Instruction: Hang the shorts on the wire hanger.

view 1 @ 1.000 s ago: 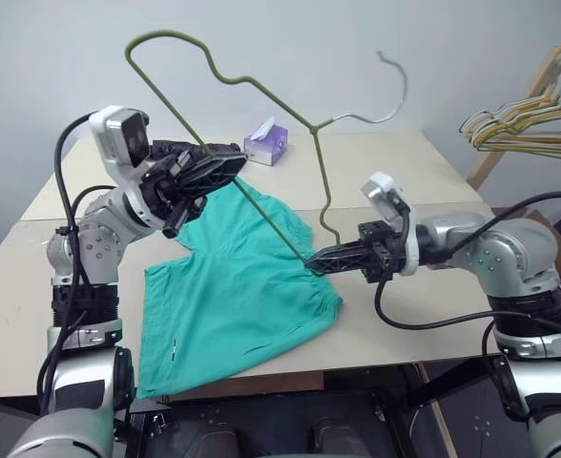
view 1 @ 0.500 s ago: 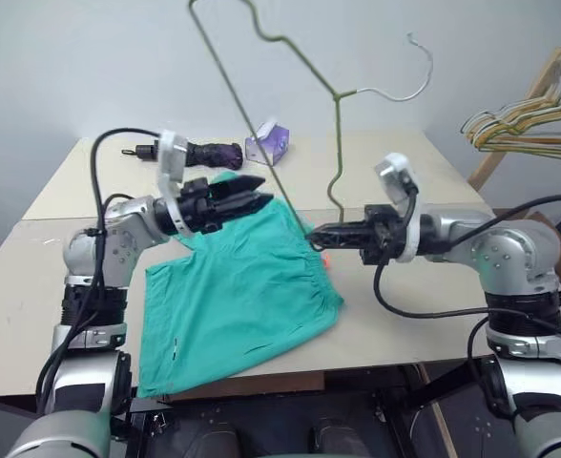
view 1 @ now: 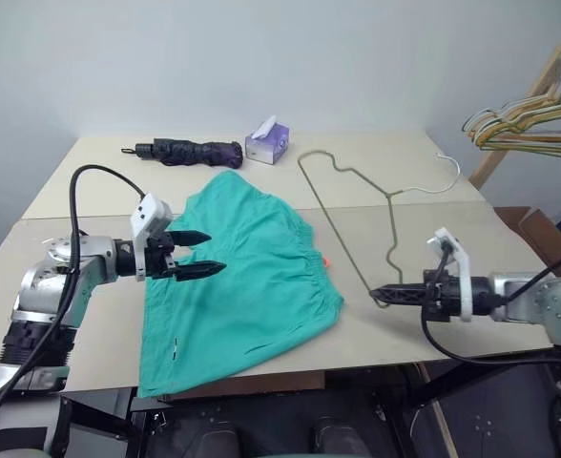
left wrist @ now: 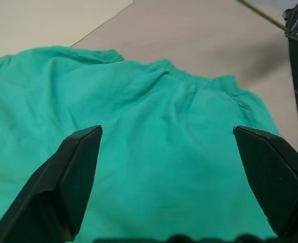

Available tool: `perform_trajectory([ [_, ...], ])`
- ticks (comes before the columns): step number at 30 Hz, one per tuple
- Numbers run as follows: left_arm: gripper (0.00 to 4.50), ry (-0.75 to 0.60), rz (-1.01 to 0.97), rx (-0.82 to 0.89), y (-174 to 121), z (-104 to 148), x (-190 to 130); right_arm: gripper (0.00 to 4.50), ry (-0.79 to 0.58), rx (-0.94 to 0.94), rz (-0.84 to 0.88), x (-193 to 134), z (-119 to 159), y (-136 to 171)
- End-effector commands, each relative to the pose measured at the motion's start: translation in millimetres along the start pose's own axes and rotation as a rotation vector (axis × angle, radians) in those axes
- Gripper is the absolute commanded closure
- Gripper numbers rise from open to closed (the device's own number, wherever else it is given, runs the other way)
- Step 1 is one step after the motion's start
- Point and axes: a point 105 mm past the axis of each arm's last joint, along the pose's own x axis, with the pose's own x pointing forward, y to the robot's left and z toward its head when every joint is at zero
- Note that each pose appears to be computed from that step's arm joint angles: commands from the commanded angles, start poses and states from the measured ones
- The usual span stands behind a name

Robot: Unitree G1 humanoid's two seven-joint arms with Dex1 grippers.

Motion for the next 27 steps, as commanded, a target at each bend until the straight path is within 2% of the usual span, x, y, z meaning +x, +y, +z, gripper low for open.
perform_trajectory([
  [1,0.02,-0.010,-0.009,0.061,-6.2,9.4,1.8,4.50,0.054,0.145,0.031,-6.4,-15.4,-13.4],
  [6,0.02,-0.017,-0.007,0.062,-11.0,8.0,8.9,4.50,0.098,0.266,-0.050,-6.4,-26.6,-42.8],
  [10,0.02,-0.016,-0.007,0.063,-14.8,5.4,9.3,4.50,0.120,0.295,-0.063,-5.2,-29.6,-53.2],
  [20,0.02,-0.009,0.003,0.056,-16.7,-0.1,5.9,4.50,0.200,0.224,0.063,7.7,-25.4,-40.7],
  [27,0.02,-0.007,0.019,0.050,-18.1,-4.3,4.6,4.50,0.198,0.158,0.108,7.3,-19.5,-37.5],
])
